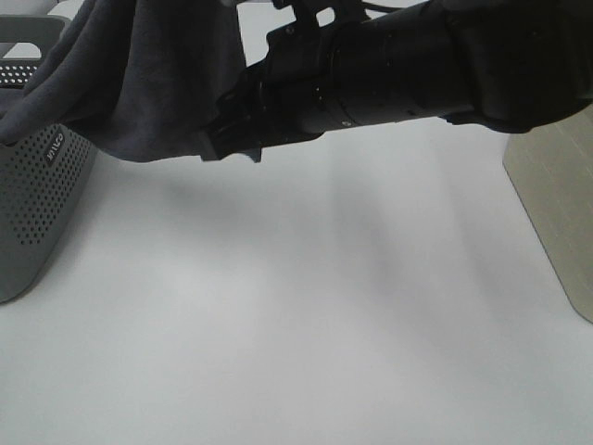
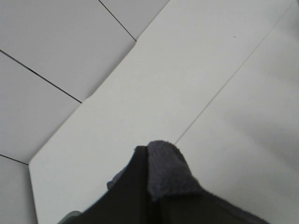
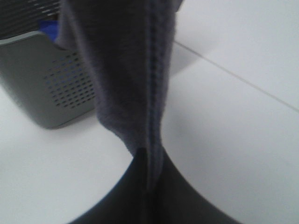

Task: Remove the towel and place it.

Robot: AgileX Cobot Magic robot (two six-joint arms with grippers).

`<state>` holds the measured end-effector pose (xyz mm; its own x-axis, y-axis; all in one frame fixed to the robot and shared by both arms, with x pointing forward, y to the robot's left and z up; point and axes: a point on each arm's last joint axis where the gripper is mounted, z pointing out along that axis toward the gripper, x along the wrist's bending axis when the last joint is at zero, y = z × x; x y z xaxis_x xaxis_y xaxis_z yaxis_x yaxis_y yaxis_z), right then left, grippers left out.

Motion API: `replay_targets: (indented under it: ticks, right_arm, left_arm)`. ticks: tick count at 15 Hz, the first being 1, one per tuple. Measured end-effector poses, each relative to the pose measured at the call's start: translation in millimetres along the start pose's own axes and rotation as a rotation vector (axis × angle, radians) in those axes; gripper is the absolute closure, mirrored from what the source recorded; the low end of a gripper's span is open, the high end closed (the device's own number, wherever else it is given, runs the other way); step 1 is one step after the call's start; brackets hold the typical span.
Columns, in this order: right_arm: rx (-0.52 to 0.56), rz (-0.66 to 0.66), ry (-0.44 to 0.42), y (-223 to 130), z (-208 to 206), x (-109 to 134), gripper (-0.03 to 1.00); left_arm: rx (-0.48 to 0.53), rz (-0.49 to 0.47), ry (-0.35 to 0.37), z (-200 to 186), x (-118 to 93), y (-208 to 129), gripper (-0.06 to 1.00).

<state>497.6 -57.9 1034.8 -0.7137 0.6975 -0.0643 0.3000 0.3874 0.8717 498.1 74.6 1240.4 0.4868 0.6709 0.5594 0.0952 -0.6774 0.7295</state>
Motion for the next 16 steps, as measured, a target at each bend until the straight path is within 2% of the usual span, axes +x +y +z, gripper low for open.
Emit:
replay_targets:
  ticks: [3,6,9,11,13,16]
  right_arm:
    - [0.085,-0.055,0.237,-8,-3,21,0.95]
    - [0.201,-0.024,0.303,-12,-13,27,0.95]
    - [0.320,-0.003,0.233,0,-29,19,0.95]
    - [0.380,0.011,0.112,5,-45,8,0.95]
    - [0.451,0.063,0.026,2,-58,2,0.95]
    - [0.503,0.129,-0.073,3,-80,-5,0.95]
  left_arm:
    - [0.056,-0.093,-0.071,0,-7,-5,0.94]
    - [0.129,-0.140,-0.130,-1,-13,-11,0.94]
    - [0.165,-0.165,-0.165,-2,-16,-14,0.94]
    - [0.212,-0.172,-0.183,-3,-18,-18,0.94]
    - [0.248,-0.169,-0.186,-4,-19,-21,0.94]
    - [0.245,-0.170,-0.187,-4,-19,-21,0.94]
